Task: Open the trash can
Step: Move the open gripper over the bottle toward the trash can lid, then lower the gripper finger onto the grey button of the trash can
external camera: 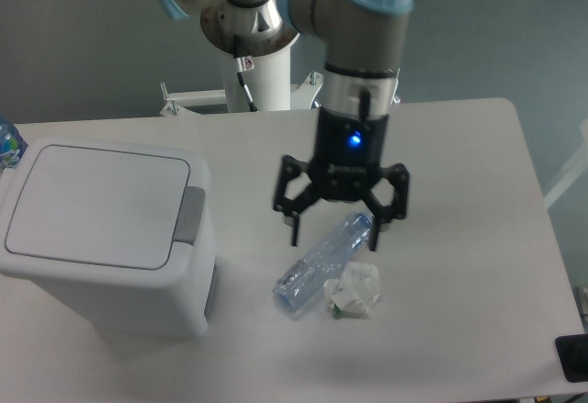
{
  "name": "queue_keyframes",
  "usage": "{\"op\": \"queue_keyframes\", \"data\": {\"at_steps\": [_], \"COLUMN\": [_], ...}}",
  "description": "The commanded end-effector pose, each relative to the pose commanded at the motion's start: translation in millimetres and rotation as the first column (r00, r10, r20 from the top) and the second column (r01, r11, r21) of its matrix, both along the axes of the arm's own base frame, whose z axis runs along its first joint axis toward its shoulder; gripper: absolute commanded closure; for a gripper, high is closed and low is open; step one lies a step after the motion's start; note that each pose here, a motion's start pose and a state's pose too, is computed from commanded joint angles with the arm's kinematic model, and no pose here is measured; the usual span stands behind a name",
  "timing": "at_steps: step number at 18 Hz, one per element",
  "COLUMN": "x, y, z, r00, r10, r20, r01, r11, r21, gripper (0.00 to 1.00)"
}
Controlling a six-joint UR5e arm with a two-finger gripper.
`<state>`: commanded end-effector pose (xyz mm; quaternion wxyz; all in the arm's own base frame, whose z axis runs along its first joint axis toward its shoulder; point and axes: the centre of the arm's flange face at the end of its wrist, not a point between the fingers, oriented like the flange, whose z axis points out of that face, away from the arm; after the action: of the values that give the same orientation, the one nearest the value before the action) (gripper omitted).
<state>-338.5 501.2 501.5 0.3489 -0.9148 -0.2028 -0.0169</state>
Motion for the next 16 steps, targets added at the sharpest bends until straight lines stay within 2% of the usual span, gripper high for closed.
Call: {"op": "queue_keyframes", "data": {"at_steps": [2, 7, 16], "x": [29, 46, 46], "y": [4, 8, 11], "z": [-16, -28, -33], "r00": [0.999, 0.997, 0.997], "r10": [-0.039, -0.066, -0.071], "r20": [0.020, 0.037, 0.041], "r01": [0.039, 0.067, 0.073], "r11": [0.999, 0.997, 0.996], "r21": [-0.022, -0.038, -0.043], "gripper": [0.00, 0.00, 0.00]}}
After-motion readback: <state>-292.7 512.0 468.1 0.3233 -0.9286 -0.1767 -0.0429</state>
